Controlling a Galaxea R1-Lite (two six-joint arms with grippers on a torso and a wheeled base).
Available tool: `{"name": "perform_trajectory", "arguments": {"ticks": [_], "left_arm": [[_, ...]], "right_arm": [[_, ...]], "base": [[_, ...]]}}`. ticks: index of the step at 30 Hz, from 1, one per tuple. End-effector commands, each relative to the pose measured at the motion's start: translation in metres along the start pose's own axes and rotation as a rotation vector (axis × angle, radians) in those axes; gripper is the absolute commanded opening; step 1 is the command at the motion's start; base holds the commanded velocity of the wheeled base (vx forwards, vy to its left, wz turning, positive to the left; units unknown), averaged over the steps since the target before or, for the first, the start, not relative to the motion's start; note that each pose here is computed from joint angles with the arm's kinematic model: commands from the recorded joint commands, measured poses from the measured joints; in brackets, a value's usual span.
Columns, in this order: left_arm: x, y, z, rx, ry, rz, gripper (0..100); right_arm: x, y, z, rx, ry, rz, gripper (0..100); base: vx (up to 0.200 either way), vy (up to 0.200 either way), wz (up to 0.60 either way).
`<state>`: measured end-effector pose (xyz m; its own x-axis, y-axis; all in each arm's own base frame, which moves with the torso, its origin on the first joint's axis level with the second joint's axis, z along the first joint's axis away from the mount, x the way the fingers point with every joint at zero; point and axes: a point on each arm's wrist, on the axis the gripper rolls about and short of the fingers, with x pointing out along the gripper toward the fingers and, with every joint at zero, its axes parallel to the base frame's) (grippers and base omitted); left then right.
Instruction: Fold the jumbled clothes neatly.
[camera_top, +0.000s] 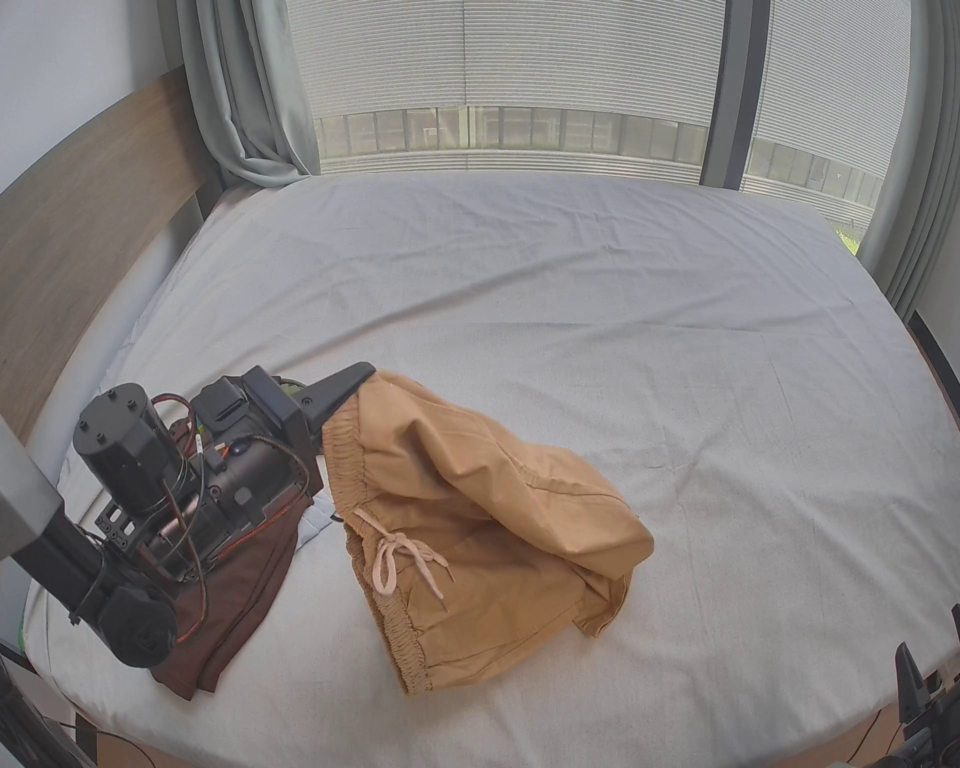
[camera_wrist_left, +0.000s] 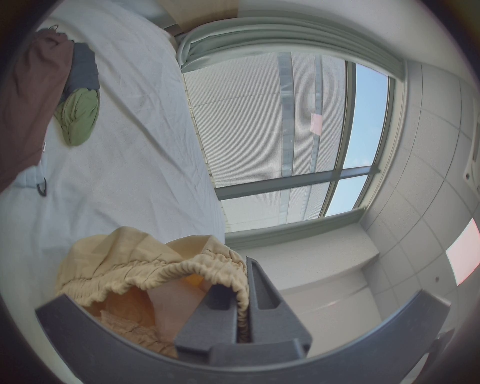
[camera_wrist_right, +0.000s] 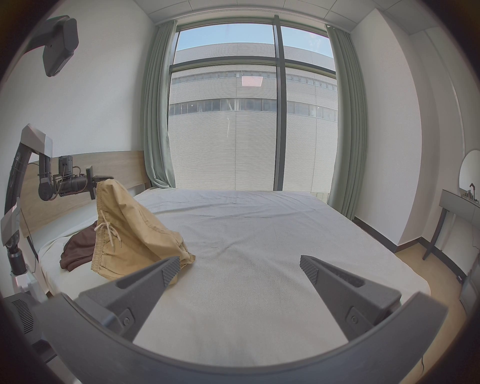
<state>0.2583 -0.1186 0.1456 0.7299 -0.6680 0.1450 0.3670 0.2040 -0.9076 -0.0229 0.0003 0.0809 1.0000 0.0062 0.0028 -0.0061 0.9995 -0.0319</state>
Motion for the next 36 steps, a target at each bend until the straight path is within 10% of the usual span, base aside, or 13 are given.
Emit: {"name": "perform_trajectory", "arguments": {"ticks": [1, 13, 36], "left_arm": [[-0.030, 0.026, -0.018, 0.134, 0.189, 0.090, 0], [-0.055, 0.068, -0.008, 0.511, 0.383, 0.074, 0], [-0.058, 0.073, -0.001, 0.787, 0.408, 0.004, 0]], "right_arm": [[0.000, 0.000, -0.005, 0.000, 0.003, 0.000, 100], [0.000, 0.000, -0.005, 0.000, 0.003, 0.000, 100], [0.000, 0.000, -0.004, 0.015, -0.006, -0.016, 100]], "base": [[0.000, 0.000, 0.00], [0.000, 0.000, 0.00], [0.000, 0.000, 0.00]]}}
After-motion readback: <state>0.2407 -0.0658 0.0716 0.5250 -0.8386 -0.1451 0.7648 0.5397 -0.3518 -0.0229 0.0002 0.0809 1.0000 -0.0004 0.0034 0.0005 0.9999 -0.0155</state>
